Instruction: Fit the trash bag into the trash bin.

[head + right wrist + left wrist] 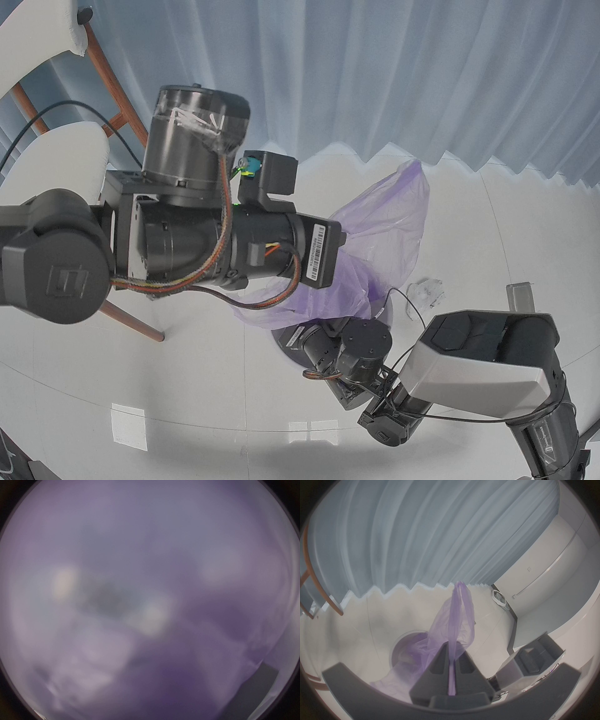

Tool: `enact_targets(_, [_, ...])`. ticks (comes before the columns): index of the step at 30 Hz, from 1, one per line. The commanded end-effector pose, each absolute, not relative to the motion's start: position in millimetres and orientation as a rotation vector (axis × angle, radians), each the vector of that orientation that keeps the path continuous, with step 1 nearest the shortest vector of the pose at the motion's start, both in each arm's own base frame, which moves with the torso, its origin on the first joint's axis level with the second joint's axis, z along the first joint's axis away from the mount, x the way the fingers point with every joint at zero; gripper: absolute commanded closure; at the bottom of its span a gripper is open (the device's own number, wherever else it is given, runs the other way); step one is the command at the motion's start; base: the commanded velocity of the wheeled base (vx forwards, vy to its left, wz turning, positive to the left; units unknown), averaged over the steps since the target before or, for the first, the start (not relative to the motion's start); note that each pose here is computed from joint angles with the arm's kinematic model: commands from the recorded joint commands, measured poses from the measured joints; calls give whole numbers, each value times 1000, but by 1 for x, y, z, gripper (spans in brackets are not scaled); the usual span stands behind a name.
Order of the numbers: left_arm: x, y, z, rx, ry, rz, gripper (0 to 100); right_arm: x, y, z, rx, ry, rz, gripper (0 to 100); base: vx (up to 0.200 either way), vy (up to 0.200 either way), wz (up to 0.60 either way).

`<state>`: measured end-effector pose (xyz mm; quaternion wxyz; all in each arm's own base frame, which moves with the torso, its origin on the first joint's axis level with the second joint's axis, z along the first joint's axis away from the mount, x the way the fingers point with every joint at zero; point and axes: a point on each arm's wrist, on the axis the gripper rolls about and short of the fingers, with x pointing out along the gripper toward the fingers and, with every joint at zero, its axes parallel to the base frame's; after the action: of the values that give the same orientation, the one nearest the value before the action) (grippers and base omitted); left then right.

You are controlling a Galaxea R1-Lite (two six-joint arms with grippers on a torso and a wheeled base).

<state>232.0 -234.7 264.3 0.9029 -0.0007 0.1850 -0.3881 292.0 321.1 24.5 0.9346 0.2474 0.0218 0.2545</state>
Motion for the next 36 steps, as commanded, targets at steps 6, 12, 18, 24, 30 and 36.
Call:
enact_targets(6, [226, -227, 247, 35, 438, -773, 100, 292, 308, 26, 506, 62, 496, 100, 0, 0, 0])
enact_targets(12, [231, -221, 240, 38, 456, -742, 100, 233, 315, 9, 473, 238, 584, 100, 0, 0, 0])
enact_targets(18, [242, -215, 231, 108, 458, -719, 100, 178, 309, 33, 522, 320, 680, 100, 0, 0, 0])
enact_targets(24, [249, -209, 228, 162, 448, -704, 100, 125, 258, 58, 526, 432, 743, 100, 0, 0, 0])
enact_targets(30, [241, -208, 213, 238, 476, -741, 100, 113, 179, 94, 649, 406, 642, 100, 0, 0, 0])
enact_targets(36, [233, -214, 196, 353, 472, -798, 100, 127, 138, 112, 730, 290, 503, 100, 0, 0, 0])
